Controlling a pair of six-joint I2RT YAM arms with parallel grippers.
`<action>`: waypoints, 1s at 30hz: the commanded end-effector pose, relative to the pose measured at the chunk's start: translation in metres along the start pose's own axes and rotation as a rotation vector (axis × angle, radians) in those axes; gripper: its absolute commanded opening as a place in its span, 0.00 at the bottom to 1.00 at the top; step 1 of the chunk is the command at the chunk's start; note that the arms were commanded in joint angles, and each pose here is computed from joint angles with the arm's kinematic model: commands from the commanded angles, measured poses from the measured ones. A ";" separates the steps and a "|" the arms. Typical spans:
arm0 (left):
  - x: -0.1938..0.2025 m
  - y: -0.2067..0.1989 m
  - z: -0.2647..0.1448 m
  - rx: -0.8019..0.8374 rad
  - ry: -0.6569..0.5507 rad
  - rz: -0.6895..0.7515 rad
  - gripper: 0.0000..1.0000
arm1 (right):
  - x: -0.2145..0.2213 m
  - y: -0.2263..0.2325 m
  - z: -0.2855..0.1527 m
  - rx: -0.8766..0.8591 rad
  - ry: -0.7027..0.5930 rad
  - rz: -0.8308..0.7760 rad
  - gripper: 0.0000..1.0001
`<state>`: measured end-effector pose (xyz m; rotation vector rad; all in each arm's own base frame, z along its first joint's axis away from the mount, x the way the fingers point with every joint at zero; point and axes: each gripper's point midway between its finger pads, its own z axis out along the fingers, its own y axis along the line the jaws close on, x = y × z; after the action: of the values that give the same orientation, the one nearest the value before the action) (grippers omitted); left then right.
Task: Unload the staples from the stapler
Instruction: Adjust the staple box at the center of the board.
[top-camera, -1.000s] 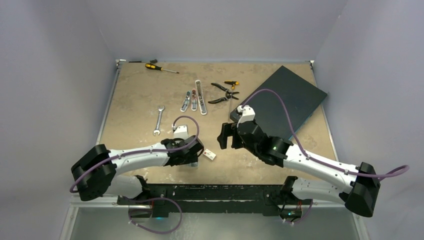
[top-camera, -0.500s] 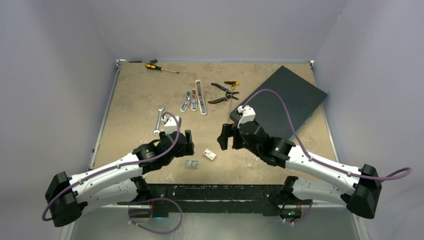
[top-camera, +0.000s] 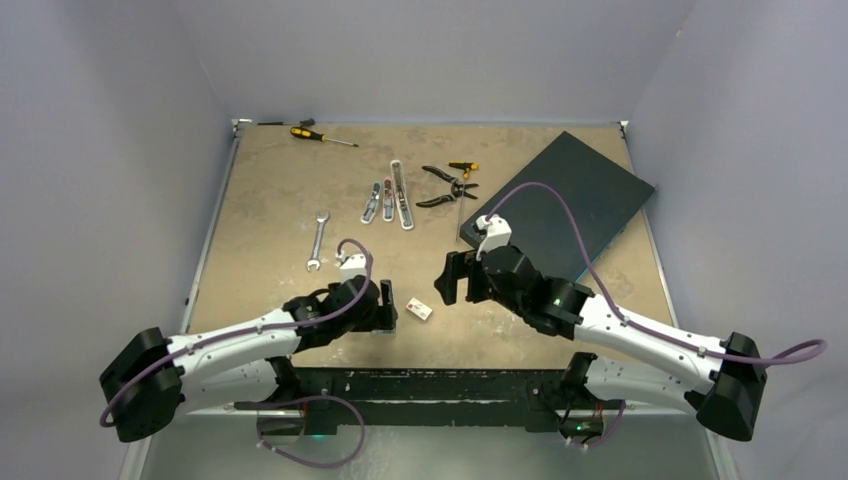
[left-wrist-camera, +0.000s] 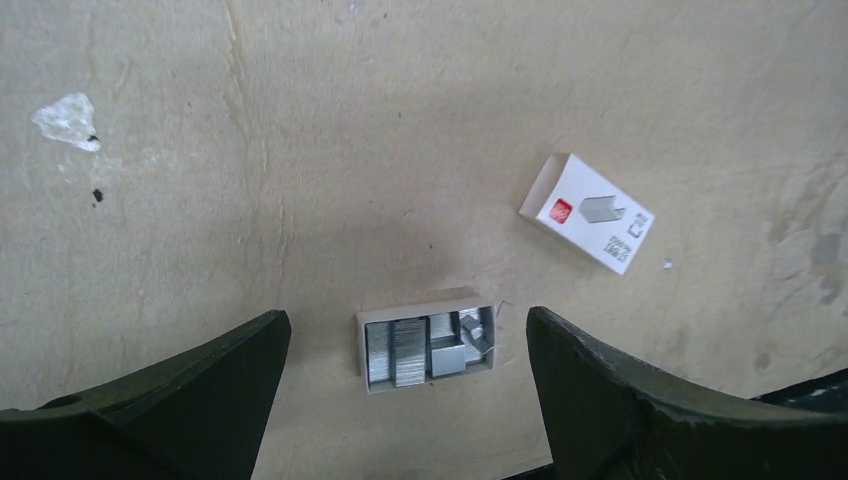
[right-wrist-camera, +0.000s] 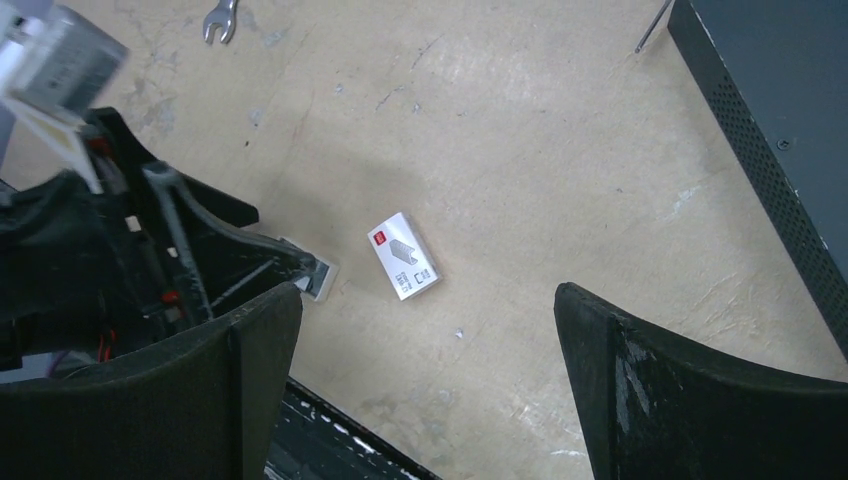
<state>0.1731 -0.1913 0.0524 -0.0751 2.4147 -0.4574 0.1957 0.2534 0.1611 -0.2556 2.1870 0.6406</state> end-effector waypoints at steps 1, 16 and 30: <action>0.009 -0.010 0.005 0.009 0.067 -0.011 0.87 | -0.007 0.002 -0.006 -0.018 -0.030 0.016 0.99; 0.038 -0.020 0.003 0.069 0.161 -0.027 0.90 | -0.004 0.001 -0.004 -0.013 -0.025 0.019 0.99; 0.047 -0.046 0.019 0.130 0.193 0.014 0.91 | 0.000 -0.003 -0.002 0.001 -0.014 0.015 0.99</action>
<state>0.1532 -0.2387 0.0330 -0.0038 2.5304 -0.6176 0.1937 0.2503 0.1625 -0.2501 2.1781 0.6497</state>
